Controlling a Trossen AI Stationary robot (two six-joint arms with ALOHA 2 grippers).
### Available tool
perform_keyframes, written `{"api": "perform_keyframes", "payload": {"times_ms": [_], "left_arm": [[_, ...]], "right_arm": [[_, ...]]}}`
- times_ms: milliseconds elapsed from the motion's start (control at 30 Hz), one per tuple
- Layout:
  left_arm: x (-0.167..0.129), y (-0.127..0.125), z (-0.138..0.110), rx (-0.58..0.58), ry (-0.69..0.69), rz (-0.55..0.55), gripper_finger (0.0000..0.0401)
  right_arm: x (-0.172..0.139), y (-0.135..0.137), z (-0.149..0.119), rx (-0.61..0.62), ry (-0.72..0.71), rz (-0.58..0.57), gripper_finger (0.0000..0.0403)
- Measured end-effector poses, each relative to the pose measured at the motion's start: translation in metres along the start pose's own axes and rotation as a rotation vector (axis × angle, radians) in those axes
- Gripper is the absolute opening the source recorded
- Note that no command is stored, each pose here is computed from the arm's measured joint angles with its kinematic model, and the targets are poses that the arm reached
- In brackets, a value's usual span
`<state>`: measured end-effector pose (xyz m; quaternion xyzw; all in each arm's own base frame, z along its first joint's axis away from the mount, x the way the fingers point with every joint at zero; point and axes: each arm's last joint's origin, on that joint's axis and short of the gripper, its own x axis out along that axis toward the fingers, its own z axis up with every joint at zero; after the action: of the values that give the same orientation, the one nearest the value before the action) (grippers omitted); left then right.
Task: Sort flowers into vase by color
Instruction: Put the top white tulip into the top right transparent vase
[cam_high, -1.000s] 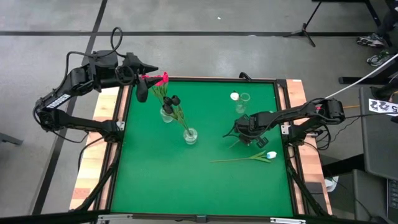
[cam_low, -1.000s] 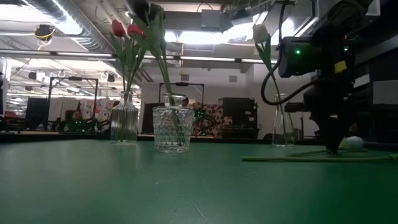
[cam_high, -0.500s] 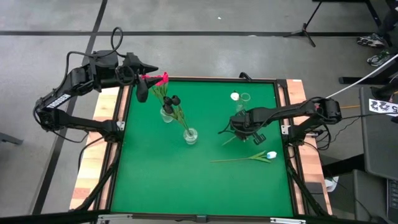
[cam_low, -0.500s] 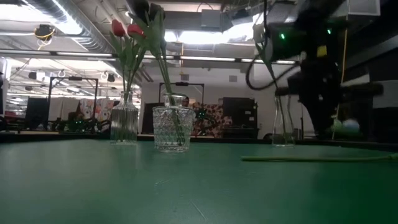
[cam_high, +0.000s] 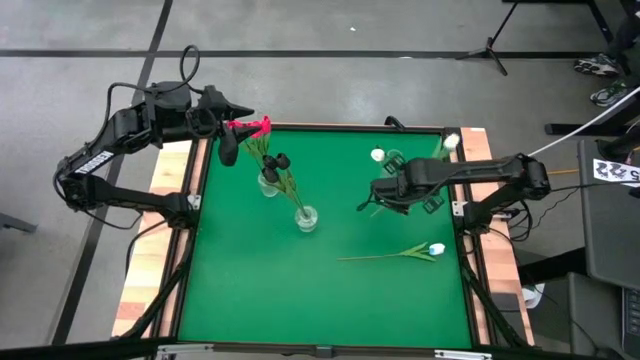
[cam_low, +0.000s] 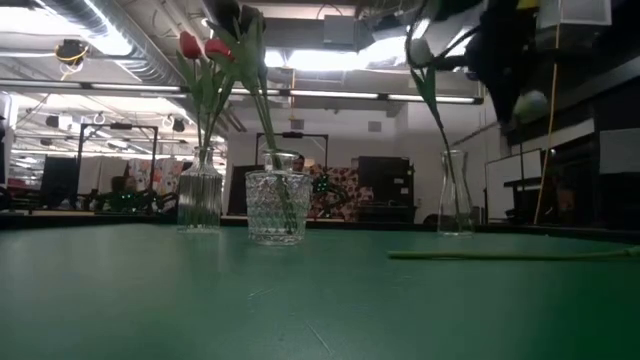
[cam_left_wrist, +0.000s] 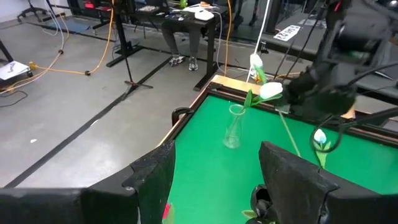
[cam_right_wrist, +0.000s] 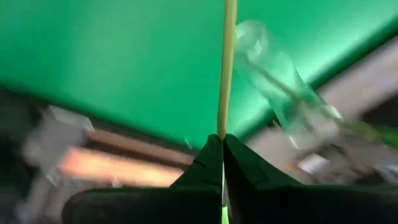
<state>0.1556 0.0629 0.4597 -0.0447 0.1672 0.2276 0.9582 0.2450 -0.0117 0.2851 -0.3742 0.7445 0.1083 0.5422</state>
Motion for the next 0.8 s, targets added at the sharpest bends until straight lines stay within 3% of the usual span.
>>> {"api": "perform_keyframes", "payload": {"times_ms": [233, 500, 800], "left_arm": [[0.0, 0.0, 0.0, 0.04, 0.002, 0.0, 0.023], [0.0, 0.0, 0.0, 0.05, 0.002, 0.0, 0.023], [0.0, 0.0, 0.0, 0.061, 0.002, 0.0, 0.023]], "right_arm": [[-0.018, 0.004, 0.0, -0.245, 0.146, -0.194, 0.0001], [-0.015, -0.008, 0.004, -0.432, 0.512, -0.453, 0.0], [-0.011, -0.024, -0.014, -0.44, 0.715, -0.512, 0.0]]}}
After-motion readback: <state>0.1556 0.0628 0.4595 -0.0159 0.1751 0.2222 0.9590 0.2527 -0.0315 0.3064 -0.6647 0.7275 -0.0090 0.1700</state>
